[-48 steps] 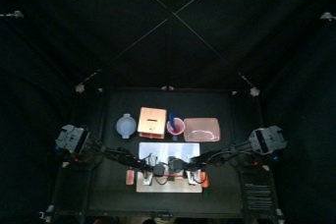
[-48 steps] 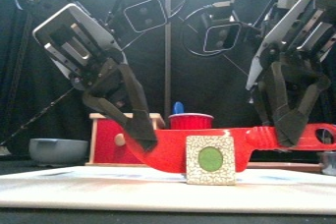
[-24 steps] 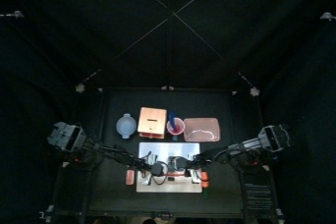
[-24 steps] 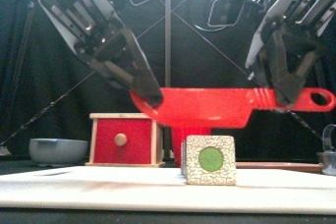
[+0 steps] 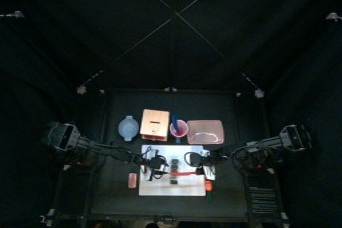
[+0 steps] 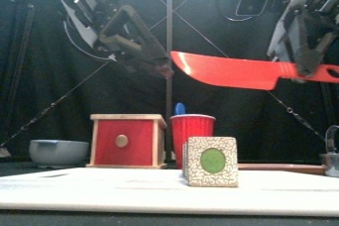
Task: Place sushi on board then cut the sushi with the knife then place the pieces on the plate
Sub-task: Cut the sushi into 4 pieces
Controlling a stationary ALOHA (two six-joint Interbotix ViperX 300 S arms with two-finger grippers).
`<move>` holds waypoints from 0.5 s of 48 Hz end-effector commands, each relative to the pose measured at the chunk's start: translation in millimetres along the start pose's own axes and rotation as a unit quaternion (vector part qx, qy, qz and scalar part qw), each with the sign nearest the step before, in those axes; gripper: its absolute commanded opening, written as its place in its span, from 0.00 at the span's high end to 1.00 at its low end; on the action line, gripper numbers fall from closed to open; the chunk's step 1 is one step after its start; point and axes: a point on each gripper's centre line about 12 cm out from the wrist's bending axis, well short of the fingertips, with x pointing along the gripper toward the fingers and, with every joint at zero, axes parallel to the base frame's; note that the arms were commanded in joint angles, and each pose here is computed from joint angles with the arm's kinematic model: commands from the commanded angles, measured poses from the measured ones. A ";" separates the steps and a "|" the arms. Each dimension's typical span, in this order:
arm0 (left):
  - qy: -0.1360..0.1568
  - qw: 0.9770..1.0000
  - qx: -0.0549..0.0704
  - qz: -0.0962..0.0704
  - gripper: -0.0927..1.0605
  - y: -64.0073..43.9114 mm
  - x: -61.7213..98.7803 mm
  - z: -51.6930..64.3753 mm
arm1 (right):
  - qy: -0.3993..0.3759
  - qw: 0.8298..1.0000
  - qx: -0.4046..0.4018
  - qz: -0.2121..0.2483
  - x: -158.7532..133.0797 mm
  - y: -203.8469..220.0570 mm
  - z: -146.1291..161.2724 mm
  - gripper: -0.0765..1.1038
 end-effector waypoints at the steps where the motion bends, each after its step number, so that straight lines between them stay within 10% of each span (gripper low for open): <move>1: -0.037 0.999 0.000 0.004 0.25 3.3 -10.1 17.1 | -0.027 0.999 0.018 0.008 -21.9 1.7 -6.0 0.63; 24: -0.092 0.996 -0.006 0.017 0.25 14.0 -9.1 19.8 | 0.008 0.994 0.095 -0.048 -51.9 -19.7 -70.7 0.63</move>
